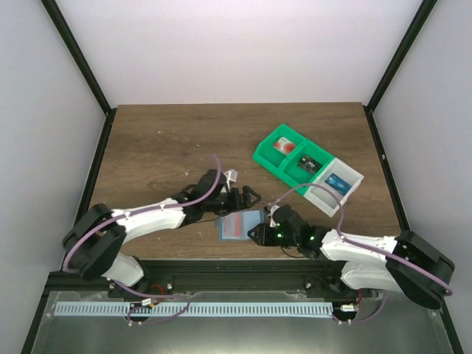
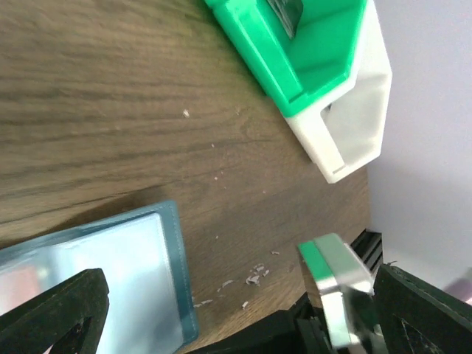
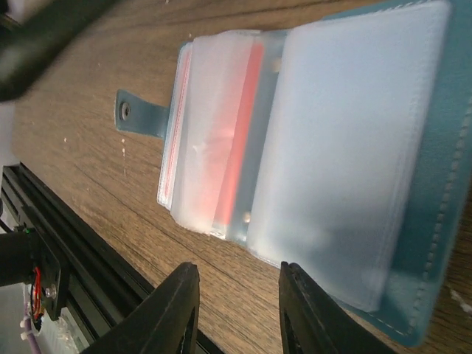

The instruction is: Take the credit cards out of the card holder

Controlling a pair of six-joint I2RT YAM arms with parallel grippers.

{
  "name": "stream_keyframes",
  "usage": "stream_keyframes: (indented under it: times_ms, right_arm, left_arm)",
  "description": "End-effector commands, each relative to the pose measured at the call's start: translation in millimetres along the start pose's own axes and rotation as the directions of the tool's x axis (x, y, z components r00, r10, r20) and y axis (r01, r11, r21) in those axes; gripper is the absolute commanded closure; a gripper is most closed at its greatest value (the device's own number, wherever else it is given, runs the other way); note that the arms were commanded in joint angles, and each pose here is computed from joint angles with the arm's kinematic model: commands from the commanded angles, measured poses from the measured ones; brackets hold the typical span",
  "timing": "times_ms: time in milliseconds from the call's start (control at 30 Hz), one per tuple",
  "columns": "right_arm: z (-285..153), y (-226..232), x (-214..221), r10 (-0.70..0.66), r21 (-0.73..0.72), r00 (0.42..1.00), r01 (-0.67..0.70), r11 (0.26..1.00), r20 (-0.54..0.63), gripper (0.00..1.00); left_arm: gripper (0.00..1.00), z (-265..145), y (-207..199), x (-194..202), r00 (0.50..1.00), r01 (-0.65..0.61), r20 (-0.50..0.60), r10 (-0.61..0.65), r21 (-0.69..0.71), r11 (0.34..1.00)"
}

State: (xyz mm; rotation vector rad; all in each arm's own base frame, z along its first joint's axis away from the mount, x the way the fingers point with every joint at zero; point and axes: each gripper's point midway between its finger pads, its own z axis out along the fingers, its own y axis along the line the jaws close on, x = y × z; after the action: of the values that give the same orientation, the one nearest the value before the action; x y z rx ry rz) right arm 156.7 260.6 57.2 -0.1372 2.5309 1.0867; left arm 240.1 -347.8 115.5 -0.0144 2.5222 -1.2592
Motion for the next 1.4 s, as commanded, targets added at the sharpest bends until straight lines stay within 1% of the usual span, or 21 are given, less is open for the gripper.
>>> stream_keyframes:
  times_ms: [0, 67, 133, 233, 300, 333, 433, 500, 633, 933, 1367]
  right_arm:
    - [9, 29, -15, -0.010, -0.030, 0.999, 0.011, 0.999, 0.032, 0.68]
    - [15, 32, -15, -0.016, -0.009, 0.999, 0.017, 1.000, 0.029, 0.66]
    - [21, 33, -15, -0.019, 0.007, 1.000, 0.019, 1.000, 0.017, 0.66]
    - [28, 26, -16, -0.018, 0.060, 1.000, 0.017, 0.998, 0.014, 0.67]
    - [31, 18, -19, -0.018, 0.100, 0.999, 0.015, 0.995, 0.027, 0.79]
    - [32, 15, -19, -0.020, 0.114, 0.999, 0.016, 0.993, 0.030, 0.83]
    - [35, 3, -16, -0.007, 0.158, 0.999, 0.002, 0.987, 0.031, 0.90]
    - [38, -5, -11, 0.005, 0.172, 1.000, -0.009, 0.985, 0.024, 0.92]
    - [44, -12, -3, 0.018, 0.173, 1.000, -0.018, 0.985, 0.002, 0.92]
    - [43, -17, -1, 0.022, 0.184, 1.000, -0.022, 0.983, 0.004, 0.92]
    - [42, -16, -2, 0.016, 0.179, 1.000, -0.017, 0.984, 0.011, 0.92]
  left_arm:
    - [0.00, -31, 45, -2, 0.998, 0.052, 0.033, -0.049, -0.107, 0.993]
    - [0.00, -44, 53, -4, 0.996, 0.072, 0.063, -0.066, -0.100, 0.992]
    - [0.00, -53, 54, -2, 0.995, 0.083, 0.069, -0.078, -0.077, 0.994]
    - [0.00, -57, 41, 6, 0.996, 0.079, 0.042, -0.080, 0.032, 0.996]
    - [0.00, -58, 41, 7, 0.996, 0.084, 0.041, -0.085, 0.041, 0.996]
    - [0.00, -57, 43, 8, 0.996, 0.085, 0.039, -0.086, 0.039, 0.996]
    - [0.00, -54, 40, 10, 0.996, 0.080, 0.025, -0.081, 0.061, 0.995]
    - [0.00, -51, 38, 11, 0.997, 0.070, 0.007, -0.071, 0.080, 0.994]
    - [0.00, -40, 43, 14, 0.999, 0.047, -0.025, -0.046, 0.061, 0.997]
    - [0.00, -25, 68, 19, 0.997, 0.064, -0.050, -0.066, -0.026, 0.998]
    - [0.00, -16, 77, 18, 0.994, 0.083, -0.058, -0.087, -0.066, 0.994]
